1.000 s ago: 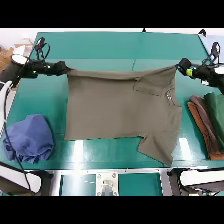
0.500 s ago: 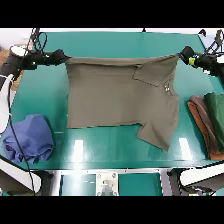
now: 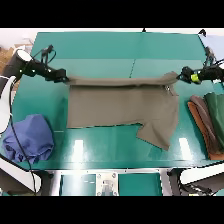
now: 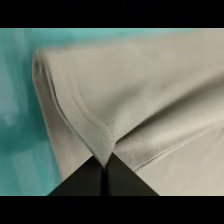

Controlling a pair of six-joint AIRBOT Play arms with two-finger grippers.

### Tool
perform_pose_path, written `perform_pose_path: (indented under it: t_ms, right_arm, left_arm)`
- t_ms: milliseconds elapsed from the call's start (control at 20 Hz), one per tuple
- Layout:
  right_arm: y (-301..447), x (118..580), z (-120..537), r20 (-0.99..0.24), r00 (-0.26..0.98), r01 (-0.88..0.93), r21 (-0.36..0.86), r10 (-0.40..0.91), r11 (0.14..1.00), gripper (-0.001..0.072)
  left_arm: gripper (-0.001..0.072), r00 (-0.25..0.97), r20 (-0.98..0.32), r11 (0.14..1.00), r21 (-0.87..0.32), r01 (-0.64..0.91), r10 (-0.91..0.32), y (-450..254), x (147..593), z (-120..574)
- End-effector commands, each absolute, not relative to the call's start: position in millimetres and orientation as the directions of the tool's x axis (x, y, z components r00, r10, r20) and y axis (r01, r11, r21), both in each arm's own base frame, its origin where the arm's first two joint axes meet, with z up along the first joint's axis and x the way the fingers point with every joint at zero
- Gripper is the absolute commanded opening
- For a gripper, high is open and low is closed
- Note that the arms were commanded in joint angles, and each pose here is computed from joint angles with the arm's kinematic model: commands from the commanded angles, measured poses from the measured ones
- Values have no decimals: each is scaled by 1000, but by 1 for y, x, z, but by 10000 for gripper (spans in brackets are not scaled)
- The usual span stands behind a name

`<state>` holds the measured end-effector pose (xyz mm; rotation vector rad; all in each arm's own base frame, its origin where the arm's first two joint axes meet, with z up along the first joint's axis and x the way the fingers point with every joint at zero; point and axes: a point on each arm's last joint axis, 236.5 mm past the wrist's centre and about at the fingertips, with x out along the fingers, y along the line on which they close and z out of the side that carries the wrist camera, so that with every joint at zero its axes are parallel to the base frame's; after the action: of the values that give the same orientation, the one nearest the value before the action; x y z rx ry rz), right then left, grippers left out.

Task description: Fold the shirts.

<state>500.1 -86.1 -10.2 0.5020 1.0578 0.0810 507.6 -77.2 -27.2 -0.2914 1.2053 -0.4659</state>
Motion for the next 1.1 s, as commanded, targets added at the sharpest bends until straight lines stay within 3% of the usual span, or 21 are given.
perform_pose_path:
  t_ms: [0, 350, 400, 450, 500, 550, 800, 1050]
  right_arm:
    - [-90, 457, -53, -891, 350, 214, 377, 289, 901, 21]
    - [-88, 447, -82, -899, 340, 252, 370, 276, 894, 24]
    - [-88, 448, -81, -899, 341, 261, 373, 277, 891, 84]
    - [-89, 449, -77, -898, 342, 282, 380, 278, 881, 217]
    - [-89, 447, -71, -898, 334, 298, 390, 288, 871, 271]
    - [-89, 444, -62, -898, 322, 303, 399, 301, 866, 271]
    - [-95, 384, -24, -905, 243, 386, 420, 349, 822, 270]
    - [-93, 274, -50, -911, 223, 550, 411, 346, 727, 269]
  left_arm:
    - [23, 125, -864, 870, -472, 142, -488, -77, 465, -63]
    - [24, 130, -827, 837, -539, 98, -548, -92, 462, -69]
    - [25, 135, -809, 820, -566, 88, -573, -97, 463, -64]
    - [131, 121, -800, 809, -584, 67, -587, -101, 460, -62]
    - [381, 91, -800, 805, -592, 37, -592, -101, 452, -60]
    - [436, 50, -801, 803, -597, 7, -596, -99, 442, -58]
    - [435, -251, -799, 837, -514, -189, -547, -65, 355, -54]
    - [436, -81, -882, 870, -437, -230, -465, -63, 273, -63]
